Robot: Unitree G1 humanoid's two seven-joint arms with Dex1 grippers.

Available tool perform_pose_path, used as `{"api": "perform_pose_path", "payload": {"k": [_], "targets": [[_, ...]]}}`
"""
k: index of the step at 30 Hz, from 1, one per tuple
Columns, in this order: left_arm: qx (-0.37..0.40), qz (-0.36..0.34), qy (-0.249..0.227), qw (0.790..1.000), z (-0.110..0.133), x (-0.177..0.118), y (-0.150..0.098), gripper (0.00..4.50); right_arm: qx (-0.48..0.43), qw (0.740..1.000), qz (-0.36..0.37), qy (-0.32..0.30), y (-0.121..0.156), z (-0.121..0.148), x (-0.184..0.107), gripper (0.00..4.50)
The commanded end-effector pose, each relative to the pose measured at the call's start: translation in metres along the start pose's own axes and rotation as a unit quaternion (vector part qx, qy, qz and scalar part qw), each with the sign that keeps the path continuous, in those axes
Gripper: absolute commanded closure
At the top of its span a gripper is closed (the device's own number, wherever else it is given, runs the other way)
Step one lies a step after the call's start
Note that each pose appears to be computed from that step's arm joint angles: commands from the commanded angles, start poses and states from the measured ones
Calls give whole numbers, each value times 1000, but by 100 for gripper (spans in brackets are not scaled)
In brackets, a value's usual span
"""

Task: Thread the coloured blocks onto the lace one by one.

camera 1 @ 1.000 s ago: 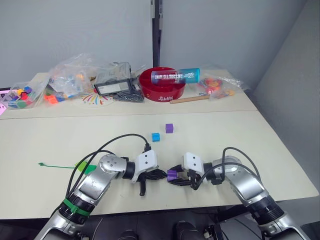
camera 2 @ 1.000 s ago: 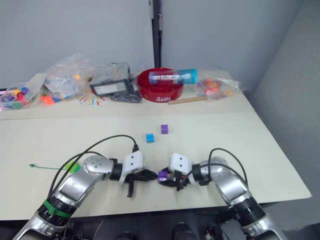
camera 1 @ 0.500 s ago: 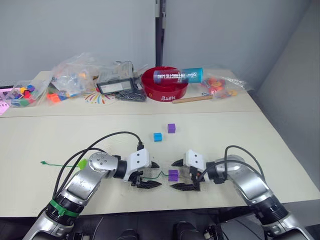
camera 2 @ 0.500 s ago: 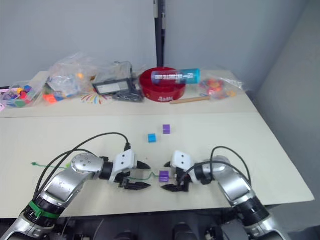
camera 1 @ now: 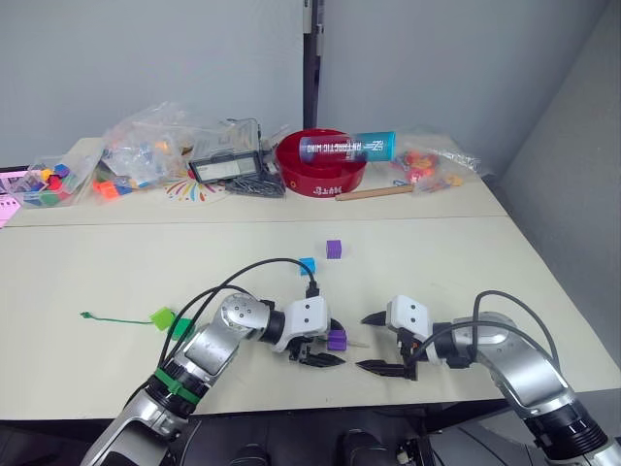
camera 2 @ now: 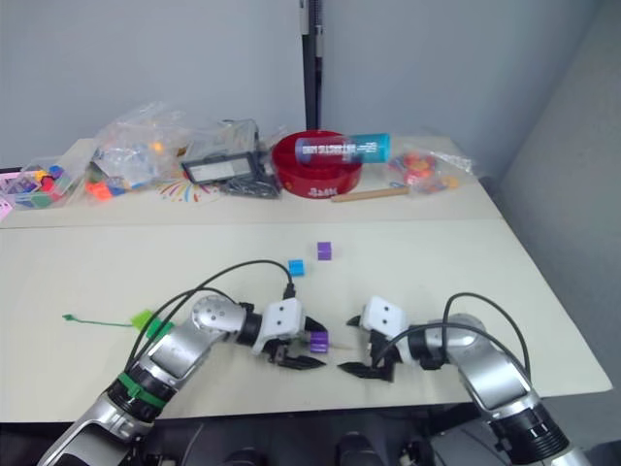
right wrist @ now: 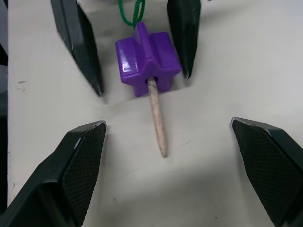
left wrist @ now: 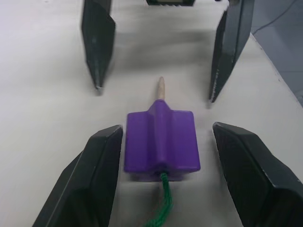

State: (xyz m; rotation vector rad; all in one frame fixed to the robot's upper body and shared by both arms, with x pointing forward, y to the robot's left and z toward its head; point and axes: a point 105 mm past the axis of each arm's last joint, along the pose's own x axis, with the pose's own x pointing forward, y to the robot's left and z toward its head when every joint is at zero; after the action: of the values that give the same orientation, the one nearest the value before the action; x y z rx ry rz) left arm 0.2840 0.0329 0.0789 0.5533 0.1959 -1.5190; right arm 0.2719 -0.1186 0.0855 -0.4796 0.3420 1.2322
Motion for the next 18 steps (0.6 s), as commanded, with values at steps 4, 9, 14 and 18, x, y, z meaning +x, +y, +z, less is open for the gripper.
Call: {"api": "perform_pose_path", "payload": {"k": [4,9,14,18], "targets": [[17,-2,-11,1000,8,3,5,184,-16,1000,-7,-12,3,7,1,0],[18,-3,-10,1000,7,3,5,312,-21,1000,0,-13,7,8,3,58],[19,-4,-8,1000,7,2,6,312,-27,1000,4,-6,7,4,3,225],[21,-5,-6,1000,7,1,6,312,-30,1000,2,1,4,1,3,359]]}}
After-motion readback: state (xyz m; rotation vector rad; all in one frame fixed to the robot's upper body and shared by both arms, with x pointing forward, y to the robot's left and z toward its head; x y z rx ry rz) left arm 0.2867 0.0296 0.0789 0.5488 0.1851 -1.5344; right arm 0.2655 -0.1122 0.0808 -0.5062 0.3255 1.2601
